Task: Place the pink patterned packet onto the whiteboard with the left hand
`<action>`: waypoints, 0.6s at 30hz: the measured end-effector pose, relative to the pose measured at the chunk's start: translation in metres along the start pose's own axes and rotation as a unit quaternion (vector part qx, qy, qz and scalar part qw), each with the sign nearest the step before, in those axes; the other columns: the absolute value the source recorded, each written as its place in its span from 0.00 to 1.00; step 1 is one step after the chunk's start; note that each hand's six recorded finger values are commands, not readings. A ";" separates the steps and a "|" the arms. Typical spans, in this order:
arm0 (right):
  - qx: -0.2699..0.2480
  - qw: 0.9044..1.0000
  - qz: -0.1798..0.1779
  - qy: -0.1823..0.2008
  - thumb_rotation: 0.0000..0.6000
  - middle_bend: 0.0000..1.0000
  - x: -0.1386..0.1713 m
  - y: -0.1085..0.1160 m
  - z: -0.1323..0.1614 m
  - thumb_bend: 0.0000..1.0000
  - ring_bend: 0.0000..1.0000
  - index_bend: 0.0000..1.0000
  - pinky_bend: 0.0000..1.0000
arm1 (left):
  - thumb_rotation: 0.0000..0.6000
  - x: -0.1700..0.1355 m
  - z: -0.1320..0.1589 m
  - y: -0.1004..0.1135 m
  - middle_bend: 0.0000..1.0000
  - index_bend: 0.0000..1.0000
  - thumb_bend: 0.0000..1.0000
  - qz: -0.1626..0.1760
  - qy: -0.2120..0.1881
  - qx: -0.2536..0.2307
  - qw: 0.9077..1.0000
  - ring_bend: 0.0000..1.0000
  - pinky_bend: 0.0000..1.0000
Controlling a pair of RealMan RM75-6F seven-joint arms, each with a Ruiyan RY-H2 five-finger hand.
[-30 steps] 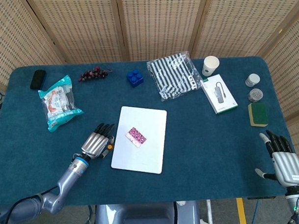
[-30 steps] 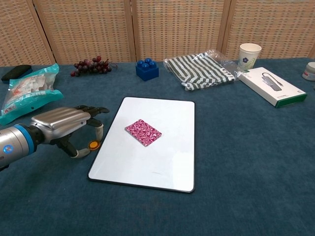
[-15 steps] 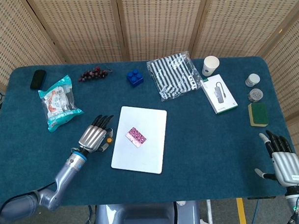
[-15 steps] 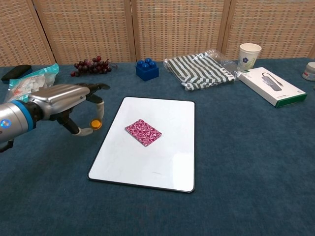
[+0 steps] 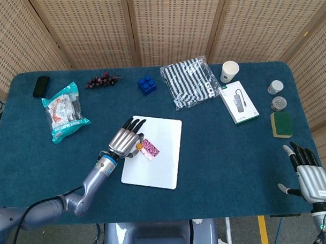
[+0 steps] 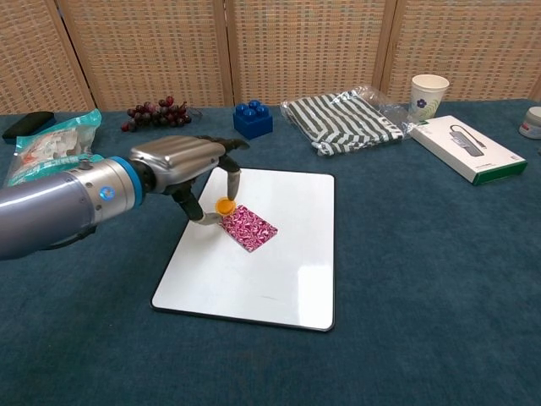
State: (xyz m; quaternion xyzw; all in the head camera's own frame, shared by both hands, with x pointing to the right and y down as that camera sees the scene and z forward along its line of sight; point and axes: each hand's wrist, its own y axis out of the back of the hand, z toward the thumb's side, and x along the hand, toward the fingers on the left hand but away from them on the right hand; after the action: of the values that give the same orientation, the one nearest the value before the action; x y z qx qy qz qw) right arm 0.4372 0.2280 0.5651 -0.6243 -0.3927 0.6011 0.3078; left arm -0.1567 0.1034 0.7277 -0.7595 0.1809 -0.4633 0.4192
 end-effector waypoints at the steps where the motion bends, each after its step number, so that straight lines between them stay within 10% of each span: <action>1: 0.000 1.000 0.000 0.000 1.00 0.00 0.000 0.000 0.000 0.00 0.00 0.00 0.00 | 1.00 0.003 0.005 -0.002 0.00 0.61 0.31 -0.003 -0.001 0.003 1.000 0.00 0.00; 5: -0.003 1.000 0.001 -0.001 1.00 0.00 0.000 0.000 -0.001 0.00 0.00 0.00 0.00 | 1.00 0.010 0.011 -0.007 0.00 0.54 0.30 -0.009 0.003 0.008 1.000 0.00 0.00; 11: -0.004 1.000 0.000 -0.001 1.00 0.00 0.000 0.000 -0.001 0.00 0.00 0.00 0.00 | 1.00 0.016 0.015 -0.011 0.00 0.03 0.24 -0.014 0.006 0.012 1.000 0.00 0.00; 18: -0.004 1.000 0.000 -0.002 1.00 0.00 0.000 0.000 -0.001 0.00 0.00 0.00 0.00 | 1.00 0.017 0.016 -0.009 0.00 0.00 0.21 -0.010 0.007 0.006 1.000 0.00 0.00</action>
State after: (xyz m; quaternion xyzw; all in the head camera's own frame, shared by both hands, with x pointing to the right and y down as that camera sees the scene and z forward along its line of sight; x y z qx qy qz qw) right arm 0.4383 0.2280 0.5651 -0.6245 -0.3961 0.6002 0.3047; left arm -0.1356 0.1051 0.7409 -0.7554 0.1737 -0.4742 0.4175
